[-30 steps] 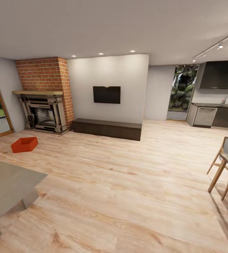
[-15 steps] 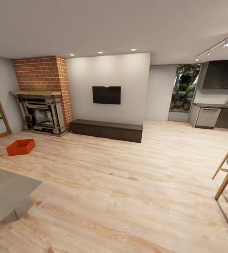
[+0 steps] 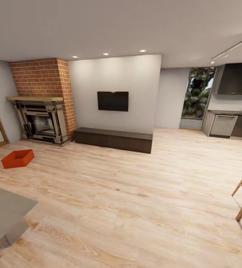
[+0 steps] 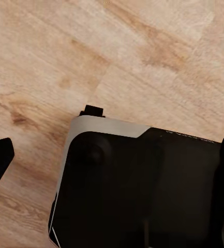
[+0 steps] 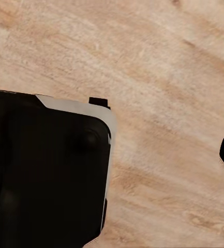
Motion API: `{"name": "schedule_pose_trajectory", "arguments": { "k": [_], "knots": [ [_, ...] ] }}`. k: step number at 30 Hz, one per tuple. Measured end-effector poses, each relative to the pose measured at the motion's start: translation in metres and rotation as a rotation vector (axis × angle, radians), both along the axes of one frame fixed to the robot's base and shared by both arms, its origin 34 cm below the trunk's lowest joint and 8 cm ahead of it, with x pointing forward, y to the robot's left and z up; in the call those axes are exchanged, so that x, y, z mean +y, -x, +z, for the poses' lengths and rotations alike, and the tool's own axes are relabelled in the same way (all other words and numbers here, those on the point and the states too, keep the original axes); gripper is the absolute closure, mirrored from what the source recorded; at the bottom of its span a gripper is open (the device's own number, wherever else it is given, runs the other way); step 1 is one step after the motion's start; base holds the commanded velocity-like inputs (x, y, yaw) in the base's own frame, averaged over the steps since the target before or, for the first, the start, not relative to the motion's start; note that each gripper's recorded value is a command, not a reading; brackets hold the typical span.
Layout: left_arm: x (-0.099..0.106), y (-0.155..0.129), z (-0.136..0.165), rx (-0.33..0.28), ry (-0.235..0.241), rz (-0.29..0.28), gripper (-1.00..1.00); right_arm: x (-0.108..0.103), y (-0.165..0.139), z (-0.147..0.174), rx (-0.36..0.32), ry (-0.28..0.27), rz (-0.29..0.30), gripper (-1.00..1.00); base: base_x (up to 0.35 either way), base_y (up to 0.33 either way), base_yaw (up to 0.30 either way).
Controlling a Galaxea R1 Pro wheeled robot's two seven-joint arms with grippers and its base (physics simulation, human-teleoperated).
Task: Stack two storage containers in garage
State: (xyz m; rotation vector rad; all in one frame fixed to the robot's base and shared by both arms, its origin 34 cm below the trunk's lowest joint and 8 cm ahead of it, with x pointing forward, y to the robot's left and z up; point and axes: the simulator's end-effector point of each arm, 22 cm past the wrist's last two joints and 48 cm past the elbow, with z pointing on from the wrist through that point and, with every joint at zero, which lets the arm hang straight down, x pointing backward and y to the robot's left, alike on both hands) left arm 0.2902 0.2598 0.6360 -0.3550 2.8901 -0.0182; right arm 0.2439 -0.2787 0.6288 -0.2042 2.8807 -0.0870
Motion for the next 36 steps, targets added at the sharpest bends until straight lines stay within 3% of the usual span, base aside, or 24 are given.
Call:
{"name": "schedule_pose_trajectory", "arguments": {
  "k": [11,27,36],
  "knots": [
    [0.0,0.0,0.0,0.0,0.0,0.0,-1.0,0.0,0.0001,0.0,0.0,0.0,0.0,-1.0,0.329,0.0,0.012],
    [0.0004,0.0,0.0,0.0,-0.001,0.0,-1.0,-0.0021,-0.0001,0.0001,0.0,0.003,0.002,-1.0,0.329,0.0,0.25],
    [0.0,0.0,0.0,0.0,0.0,0.0,-1.0,-0.0042,0.0004,0.0,0.002,0.006,0.004,-1.0,0.329,0.0,0.053]
  ]
}}
